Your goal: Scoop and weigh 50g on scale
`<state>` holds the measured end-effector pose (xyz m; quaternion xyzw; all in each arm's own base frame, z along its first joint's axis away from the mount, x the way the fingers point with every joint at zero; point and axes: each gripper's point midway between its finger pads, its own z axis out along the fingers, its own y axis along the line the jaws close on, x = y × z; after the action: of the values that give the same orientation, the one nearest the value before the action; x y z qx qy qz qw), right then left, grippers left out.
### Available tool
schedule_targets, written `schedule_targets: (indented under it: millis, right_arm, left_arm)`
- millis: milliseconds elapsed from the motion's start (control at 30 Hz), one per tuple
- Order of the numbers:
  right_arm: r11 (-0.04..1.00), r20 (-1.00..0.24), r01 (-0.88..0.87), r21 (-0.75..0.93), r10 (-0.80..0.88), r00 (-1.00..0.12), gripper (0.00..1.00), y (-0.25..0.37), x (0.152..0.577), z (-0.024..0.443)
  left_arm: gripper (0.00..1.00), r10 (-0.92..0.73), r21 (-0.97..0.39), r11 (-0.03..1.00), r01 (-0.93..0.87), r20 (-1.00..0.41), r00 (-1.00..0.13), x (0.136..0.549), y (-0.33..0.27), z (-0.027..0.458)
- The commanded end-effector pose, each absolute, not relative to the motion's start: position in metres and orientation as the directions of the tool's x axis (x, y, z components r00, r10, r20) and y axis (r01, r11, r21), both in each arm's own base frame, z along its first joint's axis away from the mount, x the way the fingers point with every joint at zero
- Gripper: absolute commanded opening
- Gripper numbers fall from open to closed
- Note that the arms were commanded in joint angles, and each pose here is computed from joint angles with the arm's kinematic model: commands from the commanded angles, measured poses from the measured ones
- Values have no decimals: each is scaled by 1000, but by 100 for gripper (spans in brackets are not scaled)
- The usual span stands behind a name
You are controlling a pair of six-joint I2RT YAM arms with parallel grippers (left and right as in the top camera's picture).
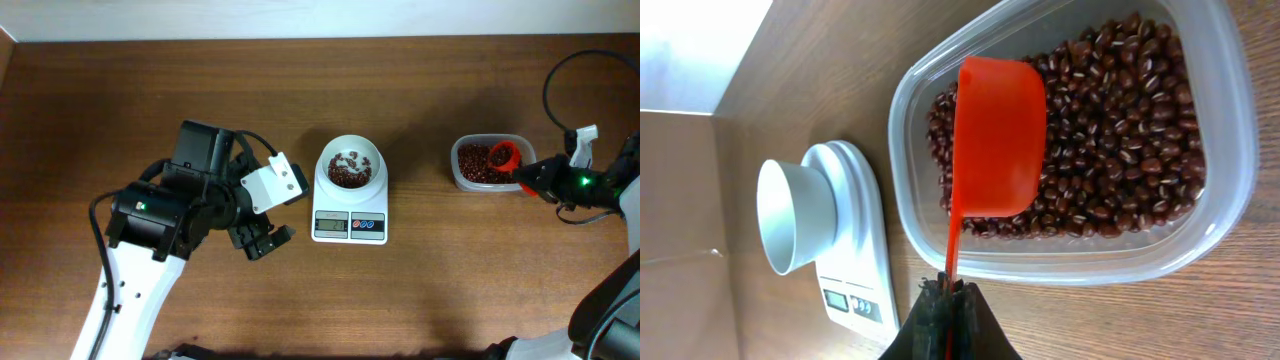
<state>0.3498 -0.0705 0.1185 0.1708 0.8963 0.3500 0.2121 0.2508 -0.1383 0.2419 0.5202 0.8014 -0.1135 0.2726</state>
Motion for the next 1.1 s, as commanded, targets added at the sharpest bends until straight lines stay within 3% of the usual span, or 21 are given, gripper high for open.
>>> schedule_targets:
  millis: [0, 767, 1067]
  right_arm:
    - [674, -264, 143, 725, 463, -846, 4, -66, 348, 127]
    - [557, -218, 171, 813, 562, -798, 4, -83, 337, 143]
    - [459, -217, 88, 884, 571, -792, 4, -70, 341, 165]
  left_arm:
    - [99, 771, 117, 417, 901, -570, -283, 251, -140, 249]
    - [99, 771, 117, 417, 901, -570, -283, 251, -140, 249]
    - [99, 771, 117, 417, 901, -570, -283, 251, -140, 249]
